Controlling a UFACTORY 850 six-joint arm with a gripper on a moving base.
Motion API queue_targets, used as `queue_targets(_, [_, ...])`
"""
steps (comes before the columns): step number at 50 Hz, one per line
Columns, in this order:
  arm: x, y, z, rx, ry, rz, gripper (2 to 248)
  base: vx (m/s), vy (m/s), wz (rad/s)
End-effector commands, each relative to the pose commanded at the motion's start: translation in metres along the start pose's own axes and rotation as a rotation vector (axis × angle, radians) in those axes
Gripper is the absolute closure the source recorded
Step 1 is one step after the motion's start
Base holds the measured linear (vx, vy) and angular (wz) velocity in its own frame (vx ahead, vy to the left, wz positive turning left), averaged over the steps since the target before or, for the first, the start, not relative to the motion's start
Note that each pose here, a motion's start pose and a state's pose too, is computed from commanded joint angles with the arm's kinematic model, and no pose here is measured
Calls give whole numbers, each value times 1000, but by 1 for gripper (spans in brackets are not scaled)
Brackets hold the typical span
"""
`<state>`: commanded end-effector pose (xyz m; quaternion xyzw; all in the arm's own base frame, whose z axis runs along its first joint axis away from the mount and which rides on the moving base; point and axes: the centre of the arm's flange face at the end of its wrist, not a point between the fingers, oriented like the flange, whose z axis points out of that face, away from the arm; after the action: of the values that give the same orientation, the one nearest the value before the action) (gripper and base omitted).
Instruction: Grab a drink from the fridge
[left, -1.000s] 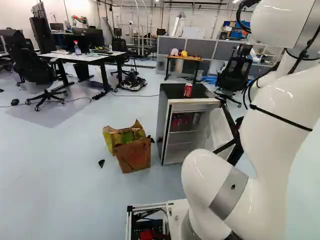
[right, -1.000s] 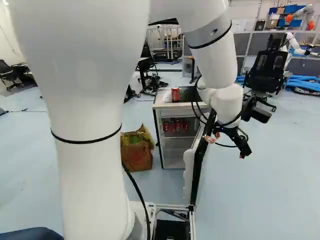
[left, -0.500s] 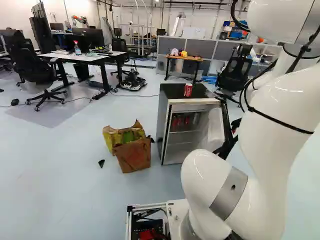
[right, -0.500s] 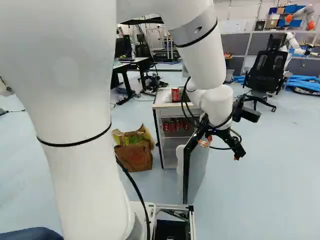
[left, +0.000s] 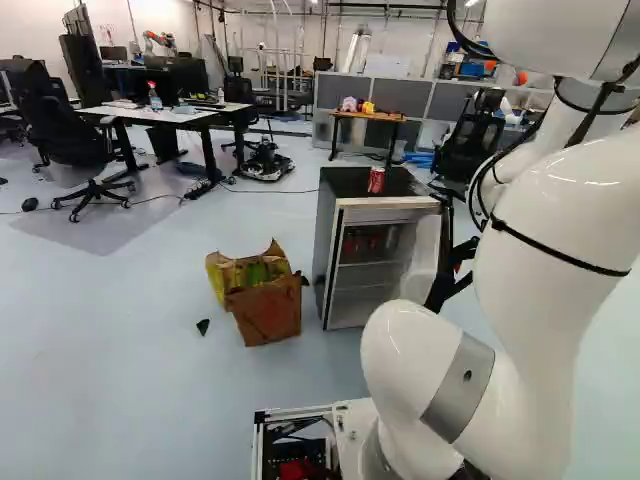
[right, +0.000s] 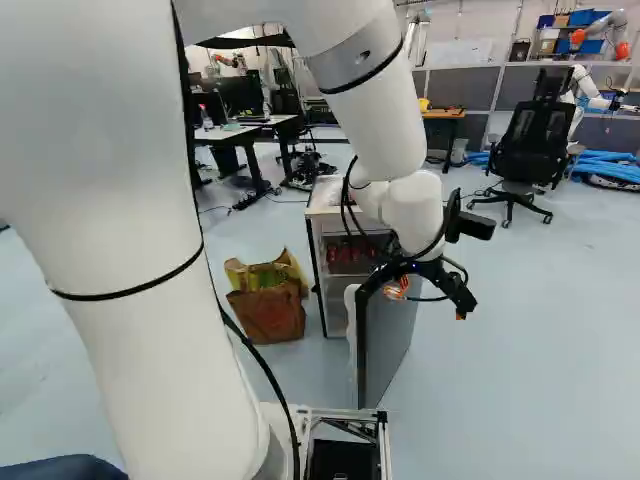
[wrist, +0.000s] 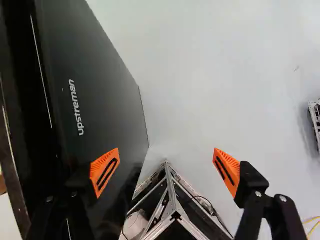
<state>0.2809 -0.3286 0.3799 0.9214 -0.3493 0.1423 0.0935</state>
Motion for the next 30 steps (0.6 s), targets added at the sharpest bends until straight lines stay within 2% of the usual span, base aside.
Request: queue_targets(30, [-23,-30,-10,0,3,-184,3,0,0,0])
